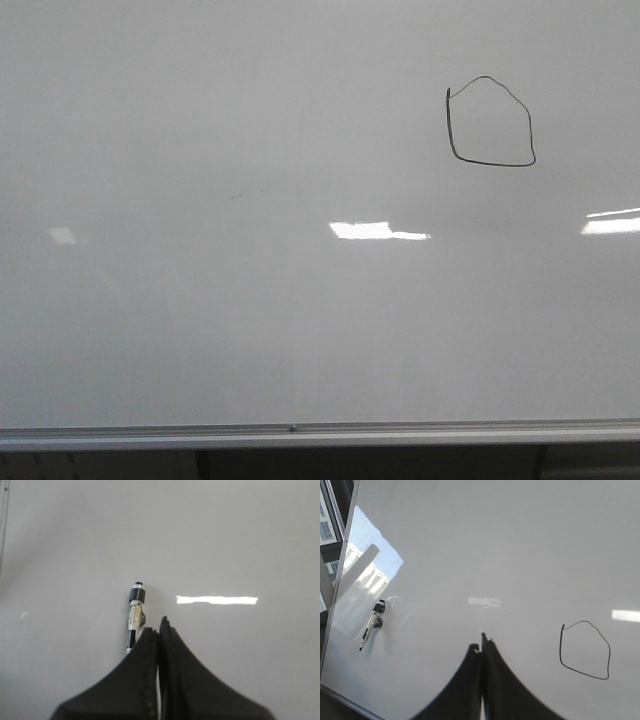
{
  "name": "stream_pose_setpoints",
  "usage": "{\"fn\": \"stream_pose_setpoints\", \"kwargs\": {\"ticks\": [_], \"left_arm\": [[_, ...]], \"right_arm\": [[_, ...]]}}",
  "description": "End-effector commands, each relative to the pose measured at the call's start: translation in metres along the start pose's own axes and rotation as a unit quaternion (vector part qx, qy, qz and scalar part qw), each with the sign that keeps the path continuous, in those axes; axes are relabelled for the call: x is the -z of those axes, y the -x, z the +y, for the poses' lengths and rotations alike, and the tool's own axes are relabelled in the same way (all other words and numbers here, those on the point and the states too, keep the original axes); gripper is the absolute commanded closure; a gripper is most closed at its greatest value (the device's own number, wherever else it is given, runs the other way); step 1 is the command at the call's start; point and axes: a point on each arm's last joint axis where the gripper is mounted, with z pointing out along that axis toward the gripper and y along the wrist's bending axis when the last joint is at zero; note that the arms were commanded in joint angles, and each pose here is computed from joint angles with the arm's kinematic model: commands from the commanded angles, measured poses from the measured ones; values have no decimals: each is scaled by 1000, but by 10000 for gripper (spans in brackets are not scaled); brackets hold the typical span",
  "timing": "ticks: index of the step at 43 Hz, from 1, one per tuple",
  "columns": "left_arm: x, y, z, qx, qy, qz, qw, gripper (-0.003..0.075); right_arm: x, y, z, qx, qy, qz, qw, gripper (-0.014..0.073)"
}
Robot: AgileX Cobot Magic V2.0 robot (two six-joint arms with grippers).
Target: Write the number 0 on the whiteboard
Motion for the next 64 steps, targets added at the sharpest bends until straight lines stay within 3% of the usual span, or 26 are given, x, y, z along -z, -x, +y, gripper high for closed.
{"fn": "stream_pose_setpoints", "kwargs": {"ticks": [1,17,64], "left_arm": [[-1,2,1,6,-2,-63,998,740],[-17,-53,4,12,1,-47,999,740],[-17,-52,4,10,1,-46,999,740]], "right_arm": [[0,10,-1,-5,-15,-23,1000,664],[0,10,-1,-5,-12,-21,1000,664],[0,10,-1,-5,-12,-21,1000,664]]}}
